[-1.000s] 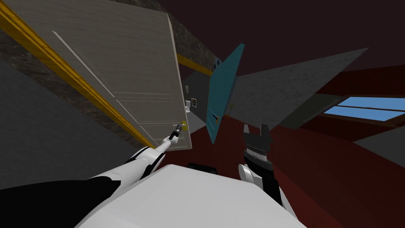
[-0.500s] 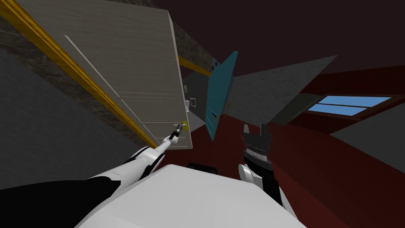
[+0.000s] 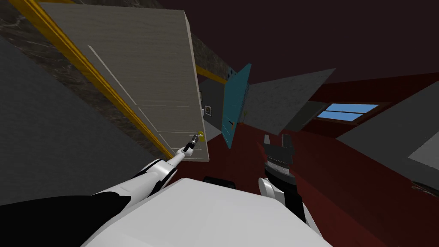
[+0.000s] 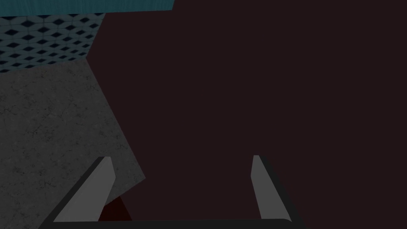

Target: Pull the door open

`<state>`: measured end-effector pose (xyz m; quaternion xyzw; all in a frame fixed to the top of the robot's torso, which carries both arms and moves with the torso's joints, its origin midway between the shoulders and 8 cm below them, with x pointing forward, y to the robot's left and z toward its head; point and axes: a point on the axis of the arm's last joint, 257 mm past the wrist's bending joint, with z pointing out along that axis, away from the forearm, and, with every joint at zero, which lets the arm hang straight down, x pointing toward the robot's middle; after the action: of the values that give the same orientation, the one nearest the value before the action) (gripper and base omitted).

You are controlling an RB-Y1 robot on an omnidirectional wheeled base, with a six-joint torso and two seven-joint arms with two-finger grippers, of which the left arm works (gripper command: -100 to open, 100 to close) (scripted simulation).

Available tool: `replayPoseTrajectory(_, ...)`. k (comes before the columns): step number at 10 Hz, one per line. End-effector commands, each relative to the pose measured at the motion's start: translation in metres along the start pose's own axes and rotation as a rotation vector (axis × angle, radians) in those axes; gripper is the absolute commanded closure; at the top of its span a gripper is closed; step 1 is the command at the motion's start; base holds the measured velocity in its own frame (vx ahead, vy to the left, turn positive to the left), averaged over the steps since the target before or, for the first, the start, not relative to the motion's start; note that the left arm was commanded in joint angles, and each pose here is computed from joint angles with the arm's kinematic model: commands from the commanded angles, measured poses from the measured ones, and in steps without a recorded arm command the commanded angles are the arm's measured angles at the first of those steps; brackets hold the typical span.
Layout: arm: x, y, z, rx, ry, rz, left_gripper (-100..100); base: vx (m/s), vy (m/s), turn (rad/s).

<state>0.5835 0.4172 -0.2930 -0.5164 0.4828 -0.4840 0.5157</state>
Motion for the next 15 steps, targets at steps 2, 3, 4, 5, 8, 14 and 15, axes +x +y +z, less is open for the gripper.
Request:
replayPoseTrajectory(2, 0.001, 0.0, -0.0018, 0.0, 0.017, 0.002, 100, -0.179, 0.069, -0.063)
replayPoseTrajectory(3, 0.005, 0.001, -0.001, -0.001, 0.019, -0.001, 100, -0.076, 0.027, -0.043)
replayPoseTrajectory(4, 0.011, 0.002, -0.0028, -0.004, 0.04, -0.001, 100, -0.119, 0.059, -0.067)
replayPoseTrajectory(5, 0.012, 0.002, -0.003, -0.003, 0.046, -0.001, 100, -0.173, 0.061, -0.08)
replayPoseTrajectory(8, 0.019, 0.0, -0.0054, 0.0, 0.086, 0.001, 100, -0.181, 0.086, -0.081)
replayPoseTrajectory(14, 0.033, 0.001, -0.0093, 0.0, 0.143, -0.001, 100, -0.155, 0.068, -0.057)
replayPoseTrajectory(15, 0.038, 0.002, -0.0128, -0.001, 0.168, -0.001, 100, -0.096, 0.056, -0.06)
